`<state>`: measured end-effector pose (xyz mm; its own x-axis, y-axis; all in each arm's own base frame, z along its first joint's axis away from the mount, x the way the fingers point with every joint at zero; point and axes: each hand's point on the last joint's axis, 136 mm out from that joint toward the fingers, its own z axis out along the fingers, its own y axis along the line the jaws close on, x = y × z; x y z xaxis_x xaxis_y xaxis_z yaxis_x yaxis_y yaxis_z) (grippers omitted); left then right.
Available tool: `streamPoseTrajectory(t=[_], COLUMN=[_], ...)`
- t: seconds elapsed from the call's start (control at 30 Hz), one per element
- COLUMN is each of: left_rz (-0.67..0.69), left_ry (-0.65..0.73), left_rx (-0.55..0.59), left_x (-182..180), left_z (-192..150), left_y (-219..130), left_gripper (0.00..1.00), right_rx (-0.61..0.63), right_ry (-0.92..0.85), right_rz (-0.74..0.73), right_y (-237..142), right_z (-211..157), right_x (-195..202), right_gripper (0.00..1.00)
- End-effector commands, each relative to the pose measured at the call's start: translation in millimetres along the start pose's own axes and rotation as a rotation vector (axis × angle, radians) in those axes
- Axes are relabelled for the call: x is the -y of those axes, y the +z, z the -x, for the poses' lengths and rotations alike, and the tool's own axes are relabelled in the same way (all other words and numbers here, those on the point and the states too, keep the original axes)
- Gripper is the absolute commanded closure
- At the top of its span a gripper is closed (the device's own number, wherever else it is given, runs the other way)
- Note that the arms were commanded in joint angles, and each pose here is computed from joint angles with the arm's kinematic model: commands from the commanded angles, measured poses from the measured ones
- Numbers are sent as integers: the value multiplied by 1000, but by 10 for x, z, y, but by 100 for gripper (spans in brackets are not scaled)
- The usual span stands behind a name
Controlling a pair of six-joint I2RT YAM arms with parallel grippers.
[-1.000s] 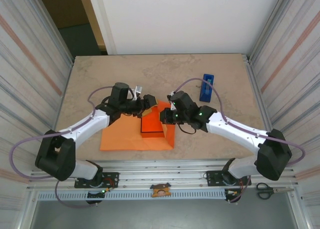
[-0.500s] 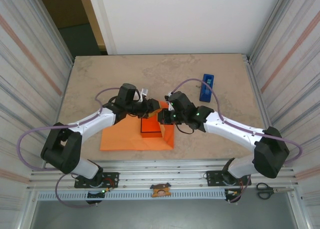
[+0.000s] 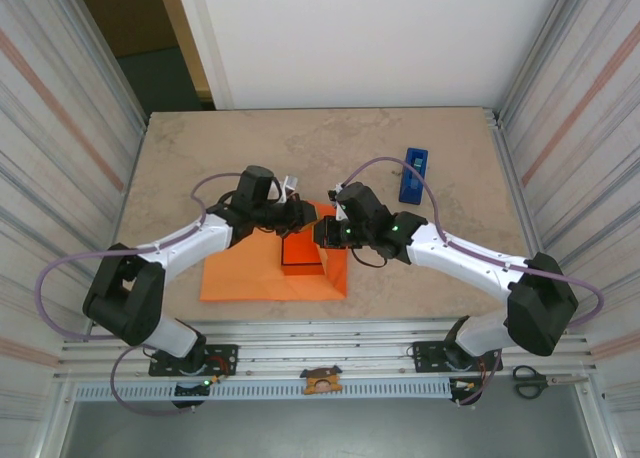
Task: Wrap the gift box in paper
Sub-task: First fold the wrapping paper around the gift box.
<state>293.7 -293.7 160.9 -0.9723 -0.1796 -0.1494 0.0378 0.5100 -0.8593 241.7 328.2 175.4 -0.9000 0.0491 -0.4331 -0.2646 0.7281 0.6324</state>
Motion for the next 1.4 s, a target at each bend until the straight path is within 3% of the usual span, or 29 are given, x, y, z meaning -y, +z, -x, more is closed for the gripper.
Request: streamPoseTrajectory(t=[0.0, 0.13, 0.33, 0.43, 0.53, 0.67, 0.83, 1.1, 1.37], left_rz=[17, 33, 73, 87, 116, 156, 215, 252, 293], left_ry=[39, 59, 84, 99, 119, 144, 154, 169, 166], left_rx=[-10, -9, -16, -26, -32, -37, -48, -43, -52], left_x=[19, -1, -88, -117, -155, -219, -353, -453, -565], left_z=[10, 10, -4, -15, -25, -42, -89, -111, -132], left_y=[19, 12, 14, 20, 1, -32, -67, -101, -97], left_gripper=[93, 100, 100, 100, 100, 100, 100, 100, 98], right_rx=[2, 1, 35, 66, 106, 122, 60, -62, -175], right_ry=[16, 19, 19, 20, 46, 205, 367, 373, 357], right_rz=[20, 21, 25, 31, -6, -112, -97, -98, -99], right_y=[1, -13, -153, -263, -365, -413, -284, -34, 219], right_z=[28, 37, 125, 203, 276, 281, 196, 69, -96], right_x=[-45, -39, -32, -5, 138, 621, 965, 1001, 972], right_gripper=[92, 89, 64, 63, 56, 44, 32, 21, 17])
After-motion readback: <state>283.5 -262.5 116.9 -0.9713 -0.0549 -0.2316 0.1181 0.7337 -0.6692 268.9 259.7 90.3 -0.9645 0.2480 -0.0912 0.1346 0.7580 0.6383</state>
